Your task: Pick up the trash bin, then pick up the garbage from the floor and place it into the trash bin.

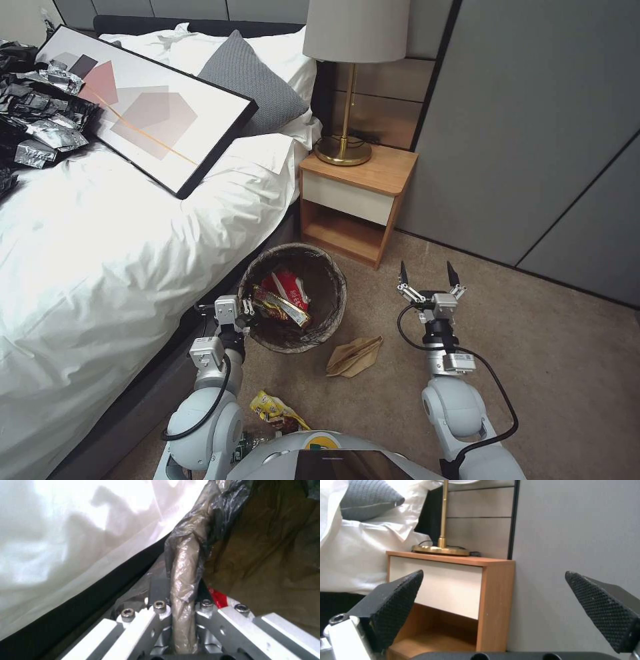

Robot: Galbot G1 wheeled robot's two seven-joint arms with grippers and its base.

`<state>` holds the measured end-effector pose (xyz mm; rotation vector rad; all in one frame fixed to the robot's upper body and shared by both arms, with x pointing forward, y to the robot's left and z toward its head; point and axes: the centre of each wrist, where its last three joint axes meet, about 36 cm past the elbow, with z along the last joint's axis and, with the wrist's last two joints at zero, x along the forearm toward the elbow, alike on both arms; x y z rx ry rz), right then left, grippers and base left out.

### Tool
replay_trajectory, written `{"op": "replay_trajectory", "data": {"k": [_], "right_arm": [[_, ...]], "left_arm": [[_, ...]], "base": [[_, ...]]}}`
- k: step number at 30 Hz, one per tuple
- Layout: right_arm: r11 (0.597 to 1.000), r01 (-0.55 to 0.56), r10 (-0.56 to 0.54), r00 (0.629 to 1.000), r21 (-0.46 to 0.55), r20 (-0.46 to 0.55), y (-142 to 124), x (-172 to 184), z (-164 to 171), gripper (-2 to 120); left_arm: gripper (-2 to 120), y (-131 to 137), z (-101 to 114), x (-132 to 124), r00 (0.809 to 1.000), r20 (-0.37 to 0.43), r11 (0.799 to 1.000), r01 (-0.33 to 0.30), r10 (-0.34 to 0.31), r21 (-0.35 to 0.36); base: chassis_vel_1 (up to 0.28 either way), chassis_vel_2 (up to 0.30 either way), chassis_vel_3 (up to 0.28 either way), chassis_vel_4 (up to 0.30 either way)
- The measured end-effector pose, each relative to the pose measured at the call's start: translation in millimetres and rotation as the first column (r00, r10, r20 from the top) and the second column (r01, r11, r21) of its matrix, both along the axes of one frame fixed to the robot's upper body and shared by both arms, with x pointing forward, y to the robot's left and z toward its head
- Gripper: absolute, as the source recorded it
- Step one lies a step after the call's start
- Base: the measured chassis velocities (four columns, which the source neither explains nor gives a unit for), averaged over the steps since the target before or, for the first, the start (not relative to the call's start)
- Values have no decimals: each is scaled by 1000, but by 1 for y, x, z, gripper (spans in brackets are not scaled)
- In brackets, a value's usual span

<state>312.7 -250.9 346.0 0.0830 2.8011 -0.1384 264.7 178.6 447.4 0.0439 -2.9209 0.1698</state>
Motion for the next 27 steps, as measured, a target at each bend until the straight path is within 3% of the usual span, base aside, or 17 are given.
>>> {"op": "replay_trajectory", "data": {"k": [14, 19, 20, 23, 24, 27], "right_arm": [[999, -48, 48, 998, -12, -47, 5, -5, 2, 100], [981, -186, 169, 958, -54, -231, -1, -11, -2, 100], [981, -186, 169, 958, -54, -231, -1, -11, -2, 100], [916, -382, 306, 861, -121, -406, -21, -9, -6, 100], [916, -382, 306, 861, -121, -406, -21, -9, -6, 100], [772, -586, 380, 735, -244, -561, -64, 9, -17, 100]], "left_arm": [[0, 0, -1, 1, 1000, 16, 1000, 6, -6, 5], [0, 3, 0, 1, 1000, 22, 1000, -1, 0, 11], [0, 3, 0, 1, 1000, 22, 1000, -1, 0, 11], [0, 4, 1, 1, 1000, 26, 1000, -1, 0, 13], [0, 4, 1, 1, 1000, 26, 1000, -1, 0, 13], [0, 4, 2, 0, 1000, 26, 1000, 0, -1, 12]], "base": [[0, 0, 0, 0], [0, 0, 0, 0], [0, 0, 0, 0], [0, 0, 0, 0], [0, 0, 0, 0], [0, 0, 0, 0]]}}
